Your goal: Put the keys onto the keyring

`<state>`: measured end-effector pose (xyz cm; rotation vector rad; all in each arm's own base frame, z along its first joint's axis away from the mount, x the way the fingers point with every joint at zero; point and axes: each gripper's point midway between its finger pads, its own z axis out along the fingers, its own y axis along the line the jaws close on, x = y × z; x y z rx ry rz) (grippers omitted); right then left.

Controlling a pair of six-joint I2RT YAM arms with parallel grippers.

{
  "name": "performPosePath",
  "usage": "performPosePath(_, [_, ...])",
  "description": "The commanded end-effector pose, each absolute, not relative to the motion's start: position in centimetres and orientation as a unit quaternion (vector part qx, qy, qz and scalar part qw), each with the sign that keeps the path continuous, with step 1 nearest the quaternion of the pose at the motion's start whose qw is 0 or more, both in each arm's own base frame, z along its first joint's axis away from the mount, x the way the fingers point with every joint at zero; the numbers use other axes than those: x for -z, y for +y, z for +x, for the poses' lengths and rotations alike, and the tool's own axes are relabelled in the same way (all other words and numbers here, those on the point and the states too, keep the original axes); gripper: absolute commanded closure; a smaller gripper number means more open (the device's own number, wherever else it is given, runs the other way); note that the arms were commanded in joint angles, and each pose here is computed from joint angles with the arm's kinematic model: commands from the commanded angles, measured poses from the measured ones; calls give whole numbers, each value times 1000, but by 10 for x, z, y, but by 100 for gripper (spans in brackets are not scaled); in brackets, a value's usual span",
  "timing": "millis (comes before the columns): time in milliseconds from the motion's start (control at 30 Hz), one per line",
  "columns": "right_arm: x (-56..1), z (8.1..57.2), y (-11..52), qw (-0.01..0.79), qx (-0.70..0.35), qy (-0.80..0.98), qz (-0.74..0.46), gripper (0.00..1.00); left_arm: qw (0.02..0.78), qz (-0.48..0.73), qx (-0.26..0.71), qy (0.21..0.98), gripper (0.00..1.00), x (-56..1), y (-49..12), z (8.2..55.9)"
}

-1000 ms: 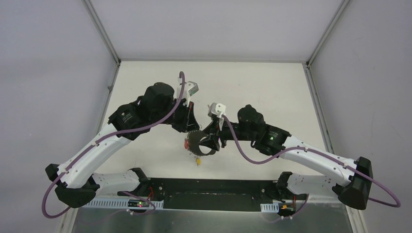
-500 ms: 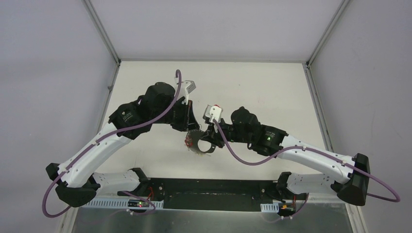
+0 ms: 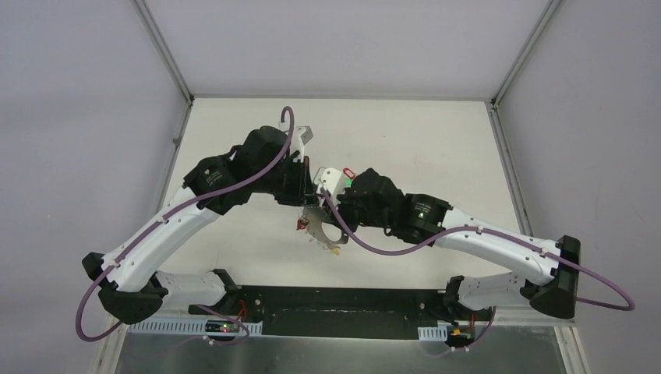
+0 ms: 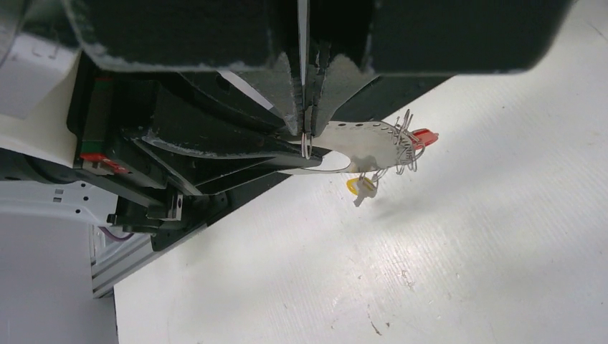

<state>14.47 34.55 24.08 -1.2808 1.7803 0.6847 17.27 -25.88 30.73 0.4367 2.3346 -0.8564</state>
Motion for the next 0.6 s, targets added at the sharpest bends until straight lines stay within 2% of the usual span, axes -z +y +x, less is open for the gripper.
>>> performPosePath(0, [-275, 154, 351, 462, -278, 693, -479, 100, 310, 121, 342, 879, 100, -322, -262, 175])
performPosePath(267, [-277, 156, 349, 471, -275, 692, -473, 100, 298, 42, 338, 892, 100, -313, -257, 179])
performPosePath(433, [-283, 144, 356, 471, -313, 669, -482, 100, 313, 3, 336, 888, 100, -316, -252, 186])
performPosePath(567, [-280, 148, 352, 472, -302, 678, -476, 100, 319, -26, 349, 881, 100, -322, -248, 186])
